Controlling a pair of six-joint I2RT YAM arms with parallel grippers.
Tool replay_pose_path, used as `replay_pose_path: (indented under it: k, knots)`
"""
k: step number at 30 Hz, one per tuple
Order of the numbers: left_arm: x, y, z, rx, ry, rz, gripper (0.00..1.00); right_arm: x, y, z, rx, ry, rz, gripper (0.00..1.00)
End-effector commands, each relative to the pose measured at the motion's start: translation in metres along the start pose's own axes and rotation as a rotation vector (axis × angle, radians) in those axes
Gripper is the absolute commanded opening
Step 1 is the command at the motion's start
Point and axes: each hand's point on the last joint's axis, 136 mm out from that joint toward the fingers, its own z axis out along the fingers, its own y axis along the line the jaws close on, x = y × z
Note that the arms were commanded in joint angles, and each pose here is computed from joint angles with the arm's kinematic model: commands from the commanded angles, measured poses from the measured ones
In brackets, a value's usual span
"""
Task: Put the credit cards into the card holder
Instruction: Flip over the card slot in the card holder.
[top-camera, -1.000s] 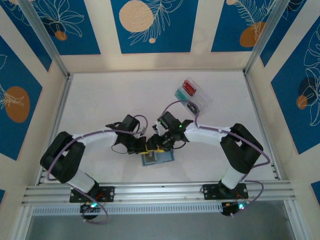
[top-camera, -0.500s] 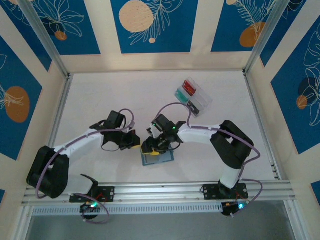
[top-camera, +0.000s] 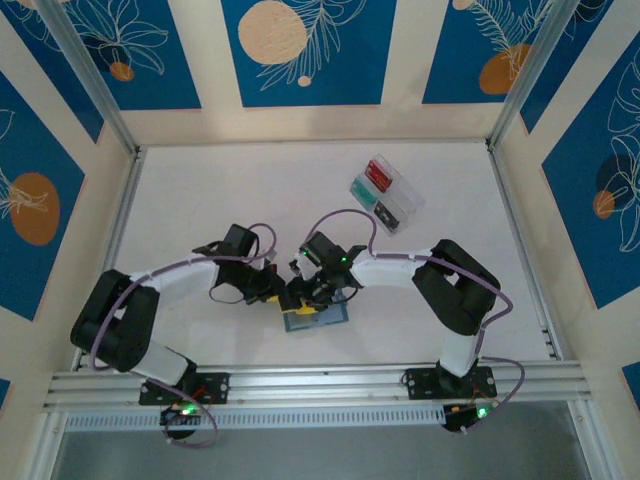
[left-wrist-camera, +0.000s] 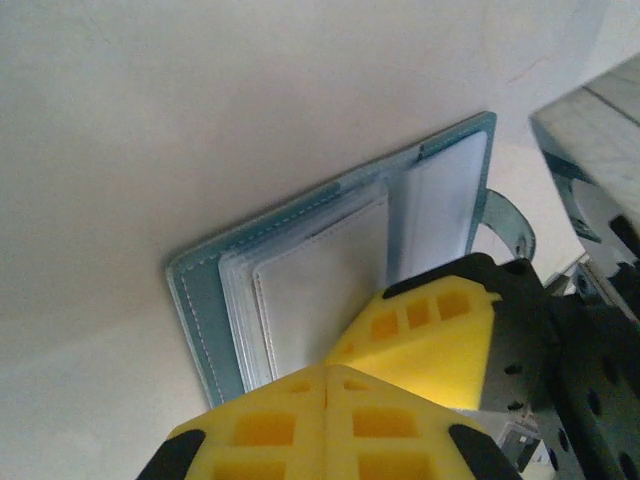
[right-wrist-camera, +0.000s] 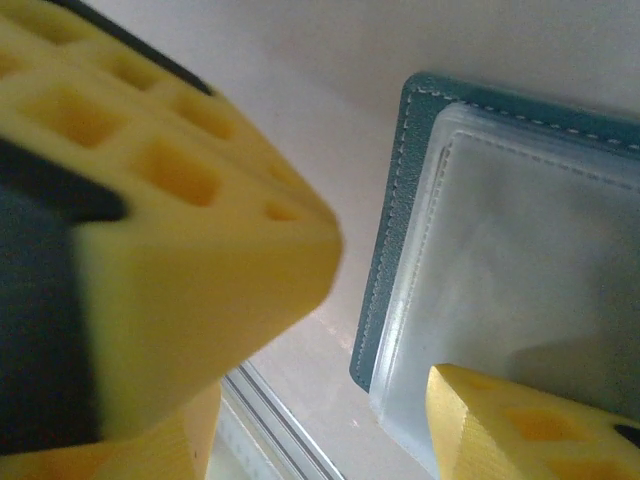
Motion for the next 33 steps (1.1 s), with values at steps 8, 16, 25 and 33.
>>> replay_pose_path:
  k: [8, 16, 25, 33]
  knots:
    - [0.001, -0.018, 0.022, 0.042, 0.057, 0.027, 0.01, 0.002, 0.003, 0.007, -0.031, 0.035, -0.016, 0.58]
    - [0.003, -0.007, 0.032, 0.002, 0.073, 0.022, 0.01, 0.002, 0.005, 0.008, -0.043, 0.039, -0.022, 0.58]
    - [0.010, 0.021, 0.036, -0.114, 0.084, 0.028, 0.00, -0.001, 0.012, 0.000, -0.044, 0.030, -0.045, 0.58]
    - [0.015, 0.040, 0.037, -0.177, 0.090, 0.045, 0.00, -0.007, 0.025, -0.046, 0.045, -0.046, -0.117, 0.62]
